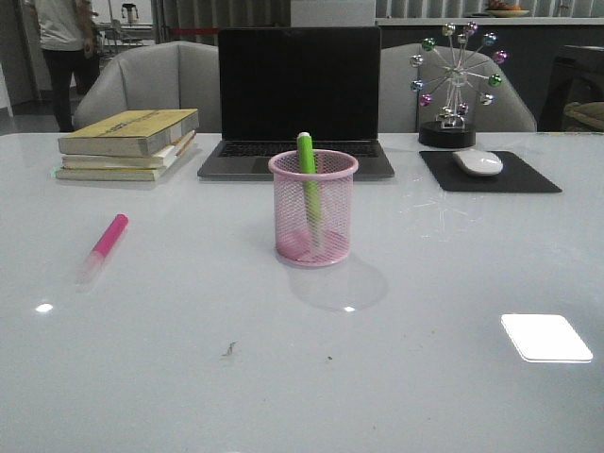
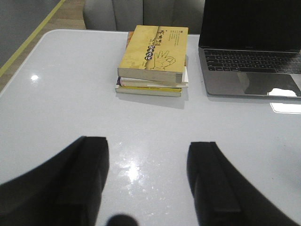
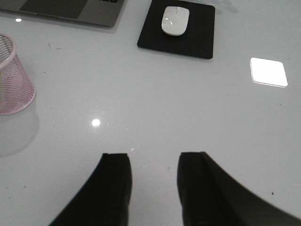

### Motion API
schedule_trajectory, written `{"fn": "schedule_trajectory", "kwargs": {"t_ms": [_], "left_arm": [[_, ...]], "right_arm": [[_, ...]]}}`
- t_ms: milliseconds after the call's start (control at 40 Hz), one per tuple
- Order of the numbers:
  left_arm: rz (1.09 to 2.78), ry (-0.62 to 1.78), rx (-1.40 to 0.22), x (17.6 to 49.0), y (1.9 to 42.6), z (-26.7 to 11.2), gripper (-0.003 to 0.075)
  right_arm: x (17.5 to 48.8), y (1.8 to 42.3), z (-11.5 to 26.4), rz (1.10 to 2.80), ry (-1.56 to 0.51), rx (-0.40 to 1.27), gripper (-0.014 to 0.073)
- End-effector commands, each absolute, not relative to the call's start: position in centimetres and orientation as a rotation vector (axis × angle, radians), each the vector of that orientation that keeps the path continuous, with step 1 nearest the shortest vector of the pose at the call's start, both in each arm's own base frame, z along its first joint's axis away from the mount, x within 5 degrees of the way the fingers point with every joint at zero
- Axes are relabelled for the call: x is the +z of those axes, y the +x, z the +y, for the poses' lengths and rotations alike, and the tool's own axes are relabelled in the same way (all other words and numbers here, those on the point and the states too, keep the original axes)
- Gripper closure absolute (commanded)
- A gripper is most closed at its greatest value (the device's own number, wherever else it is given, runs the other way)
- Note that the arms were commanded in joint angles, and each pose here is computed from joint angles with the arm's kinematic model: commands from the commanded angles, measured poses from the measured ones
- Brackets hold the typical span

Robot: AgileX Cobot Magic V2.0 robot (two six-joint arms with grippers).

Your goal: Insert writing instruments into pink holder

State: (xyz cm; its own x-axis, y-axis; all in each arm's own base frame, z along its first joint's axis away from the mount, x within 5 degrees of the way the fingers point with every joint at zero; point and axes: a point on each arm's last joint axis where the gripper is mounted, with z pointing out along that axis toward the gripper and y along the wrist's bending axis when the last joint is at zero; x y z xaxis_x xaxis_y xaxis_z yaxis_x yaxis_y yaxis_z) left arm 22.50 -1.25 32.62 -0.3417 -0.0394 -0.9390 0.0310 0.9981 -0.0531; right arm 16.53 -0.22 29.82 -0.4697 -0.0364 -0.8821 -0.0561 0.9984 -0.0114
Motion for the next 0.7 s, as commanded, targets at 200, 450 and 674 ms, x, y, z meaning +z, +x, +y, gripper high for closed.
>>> {"fn": "schedule_trajectory", "kwargs": {"t_ms": [200, 450, 674], "left_arm": [[1.784, -0.006, -0.093, 34.94, 22.58, -1.44, 0.0274], [1.784, -0.006, -0.093, 34.94, 22.58, -1.44, 0.0274], [1.740, -0.009, -0.102, 35.25, 22.81, -1.48, 0.0274]], "right_arm": [[31.29, 16.82, -0.51, 1.968, -0.051, -0.009, 0.0223], [31.29, 16.82, -0.51, 1.968, -0.051, -0.009, 0.0223], [31.29, 16.82, -0.51, 1.968, -0.051, -0.009, 0.0223]]}}
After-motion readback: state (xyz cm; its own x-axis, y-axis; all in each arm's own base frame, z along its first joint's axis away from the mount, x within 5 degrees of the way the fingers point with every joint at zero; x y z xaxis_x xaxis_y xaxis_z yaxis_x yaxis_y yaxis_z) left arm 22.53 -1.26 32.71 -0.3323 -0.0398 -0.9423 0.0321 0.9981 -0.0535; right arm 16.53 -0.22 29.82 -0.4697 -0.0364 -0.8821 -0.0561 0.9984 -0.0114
